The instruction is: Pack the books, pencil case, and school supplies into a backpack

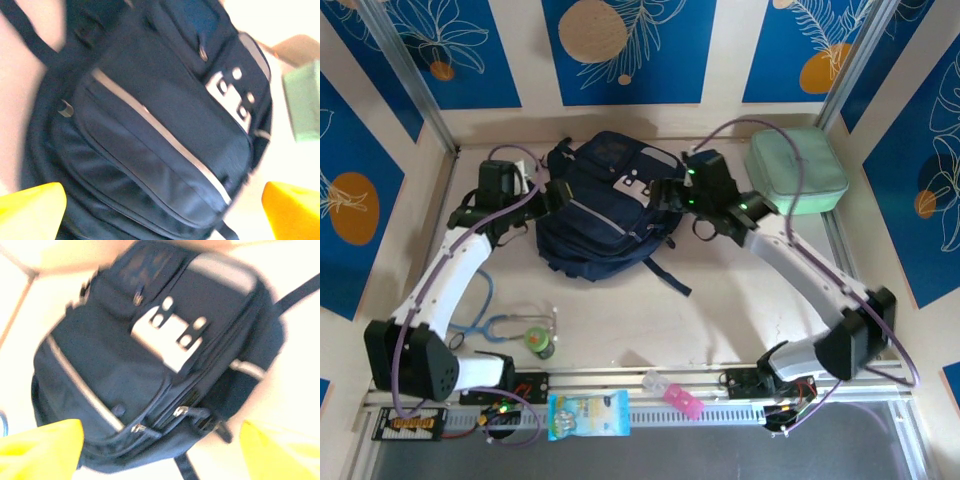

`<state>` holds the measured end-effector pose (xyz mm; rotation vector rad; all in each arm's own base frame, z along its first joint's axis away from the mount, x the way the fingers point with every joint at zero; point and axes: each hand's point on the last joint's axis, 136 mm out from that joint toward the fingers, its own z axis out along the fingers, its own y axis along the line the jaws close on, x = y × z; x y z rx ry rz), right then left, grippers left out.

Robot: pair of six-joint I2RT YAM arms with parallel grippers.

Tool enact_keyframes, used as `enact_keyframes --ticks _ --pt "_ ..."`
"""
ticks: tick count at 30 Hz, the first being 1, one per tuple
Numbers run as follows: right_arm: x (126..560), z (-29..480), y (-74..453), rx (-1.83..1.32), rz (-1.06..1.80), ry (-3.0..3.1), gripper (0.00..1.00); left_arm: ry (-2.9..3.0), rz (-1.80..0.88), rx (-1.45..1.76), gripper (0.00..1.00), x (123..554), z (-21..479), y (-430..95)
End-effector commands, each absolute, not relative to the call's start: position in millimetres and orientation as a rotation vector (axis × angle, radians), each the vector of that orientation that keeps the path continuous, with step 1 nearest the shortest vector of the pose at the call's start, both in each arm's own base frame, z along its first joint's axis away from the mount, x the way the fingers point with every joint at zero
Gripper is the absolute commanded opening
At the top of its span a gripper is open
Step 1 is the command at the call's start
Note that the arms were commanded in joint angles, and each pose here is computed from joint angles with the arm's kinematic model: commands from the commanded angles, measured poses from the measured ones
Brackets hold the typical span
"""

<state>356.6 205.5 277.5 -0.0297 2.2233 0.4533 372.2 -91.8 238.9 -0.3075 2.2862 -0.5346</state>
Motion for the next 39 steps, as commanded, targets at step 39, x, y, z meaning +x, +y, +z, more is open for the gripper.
enact_keyframes --ticks 39 --pt "379.1 124.6 31.8 -0.005 -0.021 1.880 0.99 1.794 0.158 -0.133 1.00 360.1 127.9 26.5"
